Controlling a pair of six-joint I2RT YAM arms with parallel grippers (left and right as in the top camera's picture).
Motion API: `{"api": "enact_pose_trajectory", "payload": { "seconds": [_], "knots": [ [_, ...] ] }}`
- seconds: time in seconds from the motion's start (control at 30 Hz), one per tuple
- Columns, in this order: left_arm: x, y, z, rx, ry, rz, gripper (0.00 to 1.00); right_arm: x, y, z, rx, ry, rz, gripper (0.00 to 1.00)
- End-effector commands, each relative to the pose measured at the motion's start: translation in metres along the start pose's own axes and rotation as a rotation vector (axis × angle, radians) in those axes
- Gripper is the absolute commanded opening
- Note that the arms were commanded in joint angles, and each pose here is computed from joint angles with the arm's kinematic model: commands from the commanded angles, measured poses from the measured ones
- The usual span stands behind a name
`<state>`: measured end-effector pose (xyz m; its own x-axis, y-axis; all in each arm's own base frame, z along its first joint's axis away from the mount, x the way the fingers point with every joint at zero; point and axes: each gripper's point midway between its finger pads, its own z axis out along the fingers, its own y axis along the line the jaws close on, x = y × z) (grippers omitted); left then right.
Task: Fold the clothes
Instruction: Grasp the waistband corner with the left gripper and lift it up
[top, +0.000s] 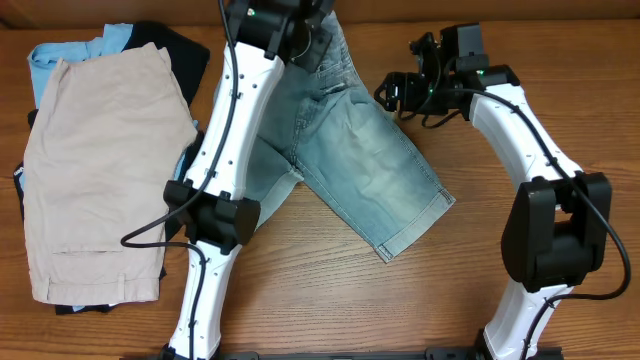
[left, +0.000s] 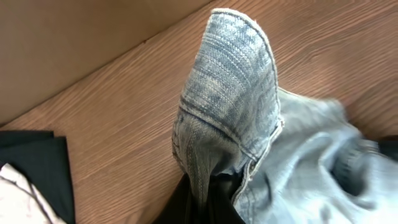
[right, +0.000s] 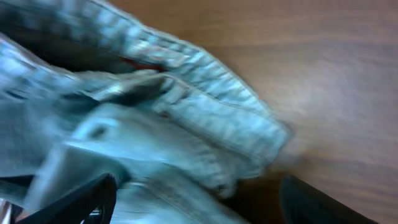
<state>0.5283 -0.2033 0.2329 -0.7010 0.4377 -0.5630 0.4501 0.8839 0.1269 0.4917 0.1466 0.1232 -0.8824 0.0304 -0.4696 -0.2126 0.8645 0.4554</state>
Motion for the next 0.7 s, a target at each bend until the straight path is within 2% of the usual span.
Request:
{"api": "enact_pose_trajectory", "payload": {
  "seconds": [0.0, 0.2, 0.33, 0.53, 0.67],
  "knots": [
    [-0.022, -0.015, -0.031, -0.003, -0.092, 0.007, 0.04, -0.015, 0.031, -0.004, -0.064, -0.058, -0.093, 0.87],
    [-0.042, -0.01, -0.077, -0.051, -0.206, -0.007, 0.04, -0.023, 0.043, 0.002, -0.085, -0.096, -0.132, 0.86],
    [-0.048, 0.001, -0.109, -0.075, -0.27, -0.031, 0.04, -0.02, 0.043, 0.002, -0.083, -0.084, -0.127, 0.79],
    [-0.047, 0.014, -0.128, -0.145, -0.283, -0.036, 0.04, -0.026, 0.038, 0.0, -0.079, -0.107, -0.127, 0.8],
    [-0.047, 0.014, -0.132, -0.145, -0.288, -0.036, 0.04, -0.031, 0.018, -0.004, -0.007, -0.125, -0.107, 0.85]
  ]
}}
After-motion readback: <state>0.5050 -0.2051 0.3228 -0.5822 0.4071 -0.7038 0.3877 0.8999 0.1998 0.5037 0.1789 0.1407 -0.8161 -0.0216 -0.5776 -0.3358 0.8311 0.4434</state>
